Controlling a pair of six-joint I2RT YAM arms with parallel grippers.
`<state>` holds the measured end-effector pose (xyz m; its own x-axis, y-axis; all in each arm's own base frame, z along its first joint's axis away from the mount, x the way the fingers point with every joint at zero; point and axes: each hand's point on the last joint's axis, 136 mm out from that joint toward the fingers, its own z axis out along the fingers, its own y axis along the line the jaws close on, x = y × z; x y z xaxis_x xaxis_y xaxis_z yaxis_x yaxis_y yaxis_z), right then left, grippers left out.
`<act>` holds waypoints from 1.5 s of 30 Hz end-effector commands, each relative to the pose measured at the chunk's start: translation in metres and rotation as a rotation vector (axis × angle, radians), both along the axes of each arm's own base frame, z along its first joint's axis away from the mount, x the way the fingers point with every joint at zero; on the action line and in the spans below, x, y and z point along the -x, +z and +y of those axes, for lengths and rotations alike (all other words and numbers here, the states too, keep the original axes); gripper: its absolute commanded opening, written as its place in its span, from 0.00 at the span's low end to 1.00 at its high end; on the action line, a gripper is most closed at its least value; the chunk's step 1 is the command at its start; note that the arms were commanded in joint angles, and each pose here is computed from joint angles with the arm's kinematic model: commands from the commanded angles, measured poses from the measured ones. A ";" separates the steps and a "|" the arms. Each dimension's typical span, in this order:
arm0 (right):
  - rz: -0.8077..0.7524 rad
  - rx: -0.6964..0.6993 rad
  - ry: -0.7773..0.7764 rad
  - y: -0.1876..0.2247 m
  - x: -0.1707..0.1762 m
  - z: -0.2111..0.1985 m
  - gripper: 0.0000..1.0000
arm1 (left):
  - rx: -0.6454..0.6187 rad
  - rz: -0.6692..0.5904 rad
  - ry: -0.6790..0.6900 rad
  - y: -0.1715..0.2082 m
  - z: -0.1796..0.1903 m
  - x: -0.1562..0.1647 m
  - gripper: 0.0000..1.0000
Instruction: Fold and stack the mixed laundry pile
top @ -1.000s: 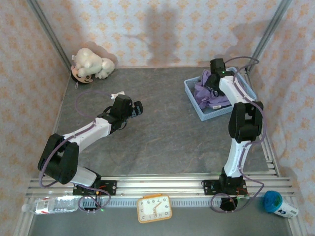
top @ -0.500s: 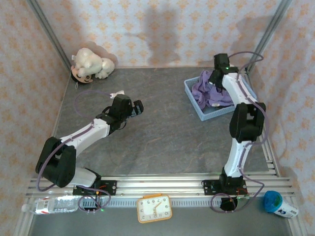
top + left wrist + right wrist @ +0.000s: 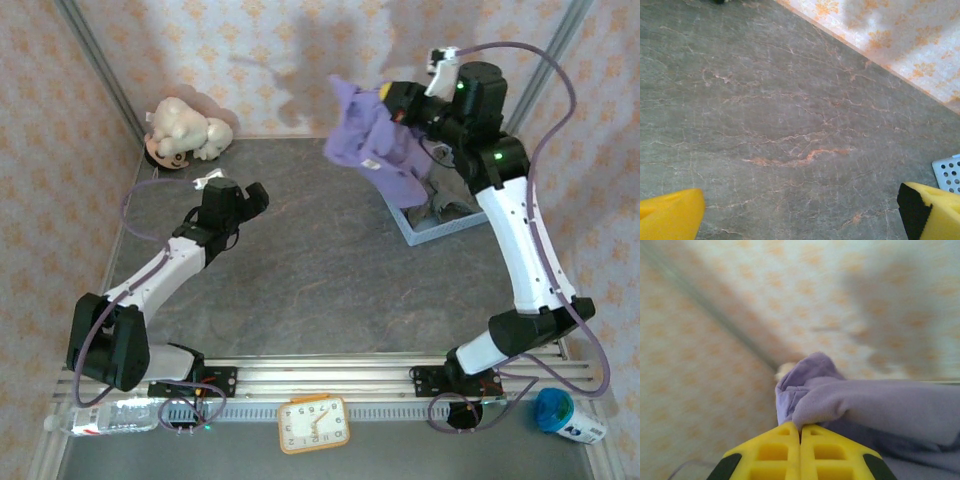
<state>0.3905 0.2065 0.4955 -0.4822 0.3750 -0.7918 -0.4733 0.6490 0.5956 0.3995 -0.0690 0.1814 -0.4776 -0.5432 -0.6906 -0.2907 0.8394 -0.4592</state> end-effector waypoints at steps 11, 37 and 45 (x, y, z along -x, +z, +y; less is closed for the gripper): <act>0.495 0.039 0.176 -0.214 -0.064 0.103 0.56 | -0.085 -0.015 0.185 0.020 0.052 0.042 1.00; 0.622 1.231 -0.646 -0.388 -0.123 -0.135 0.56 | 0.021 0.182 -0.087 -0.064 -0.027 0.013 1.00; 0.711 1.099 -0.748 -0.373 -0.111 -0.193 0.55 | 0.007 0.177 -0.089 -0.060 -0.027 0.010 1.00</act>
<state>0.5129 0.0326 0.0855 -0.8756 0.0447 -0.4809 0.2624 0.8800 -0.3959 0.3800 -0.0941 0.1049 -0.6629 -0.4989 -0.5582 -0.3096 0.8615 -0.4024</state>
